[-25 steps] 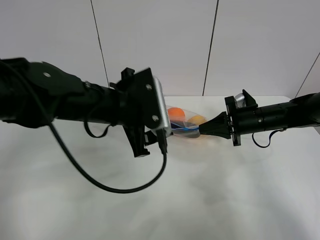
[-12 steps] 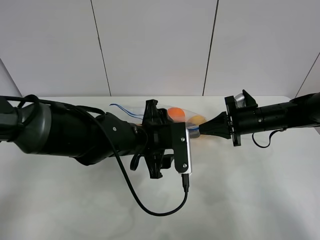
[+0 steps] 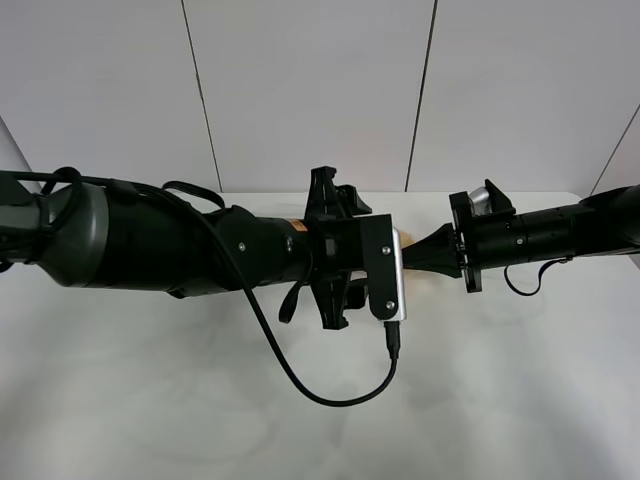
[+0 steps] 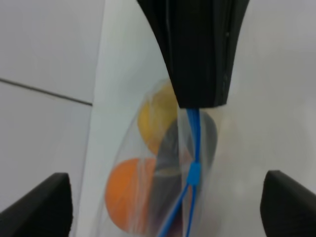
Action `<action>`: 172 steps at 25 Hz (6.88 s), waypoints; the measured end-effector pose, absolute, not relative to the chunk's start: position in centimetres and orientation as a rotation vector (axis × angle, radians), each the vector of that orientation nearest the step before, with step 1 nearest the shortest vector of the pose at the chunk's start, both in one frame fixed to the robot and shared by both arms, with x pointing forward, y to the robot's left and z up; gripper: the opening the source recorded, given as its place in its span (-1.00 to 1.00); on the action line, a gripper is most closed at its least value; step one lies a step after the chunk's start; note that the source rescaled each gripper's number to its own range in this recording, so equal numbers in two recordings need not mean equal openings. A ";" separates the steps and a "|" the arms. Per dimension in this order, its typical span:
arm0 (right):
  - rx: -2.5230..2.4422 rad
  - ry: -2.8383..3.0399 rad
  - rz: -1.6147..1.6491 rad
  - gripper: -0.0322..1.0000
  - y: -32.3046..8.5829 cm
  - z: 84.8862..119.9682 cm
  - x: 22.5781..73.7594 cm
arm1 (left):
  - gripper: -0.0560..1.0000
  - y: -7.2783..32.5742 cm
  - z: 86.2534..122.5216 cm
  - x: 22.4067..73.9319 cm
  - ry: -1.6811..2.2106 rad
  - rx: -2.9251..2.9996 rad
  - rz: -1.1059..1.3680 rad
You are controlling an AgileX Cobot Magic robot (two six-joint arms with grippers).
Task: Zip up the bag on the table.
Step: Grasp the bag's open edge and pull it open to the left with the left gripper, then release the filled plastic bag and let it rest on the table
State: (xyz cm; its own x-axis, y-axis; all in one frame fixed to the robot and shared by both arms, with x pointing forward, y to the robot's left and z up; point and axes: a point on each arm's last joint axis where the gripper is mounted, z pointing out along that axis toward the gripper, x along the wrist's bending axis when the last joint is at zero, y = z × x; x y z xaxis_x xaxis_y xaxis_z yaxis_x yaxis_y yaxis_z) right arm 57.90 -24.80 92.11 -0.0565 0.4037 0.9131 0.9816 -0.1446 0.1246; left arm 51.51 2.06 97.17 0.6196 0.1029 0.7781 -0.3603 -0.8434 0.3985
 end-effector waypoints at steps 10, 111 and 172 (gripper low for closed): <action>-1.600 -1.491 -1.181 -0.94 -24.8 92.1 57.9 | 0.89 1.3 95.8 52.3 -0.226 2.234 1.248; -1.607 -1.497 -1.179 -0.94 -24.6 92.1 58.0 | -0.89 11.4 91.5 61.2 -0.137 2.334 1.492; -1.584 -1.537 -1.121 -0.94 -24.6 91.9 57.6 | 0.79 25.4 93.5 65.7 1.722 2.038 0.177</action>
State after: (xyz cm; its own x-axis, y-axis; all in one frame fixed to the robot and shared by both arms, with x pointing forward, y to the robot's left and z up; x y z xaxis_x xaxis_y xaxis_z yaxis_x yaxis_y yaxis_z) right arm 57.58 -24.61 91.91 -0.0550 0.4298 0.9013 0.9894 -0.0979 0.1071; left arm 65.73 25.44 93.46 0.2066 0.9589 -0.1945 0.8992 -0.1077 0.4240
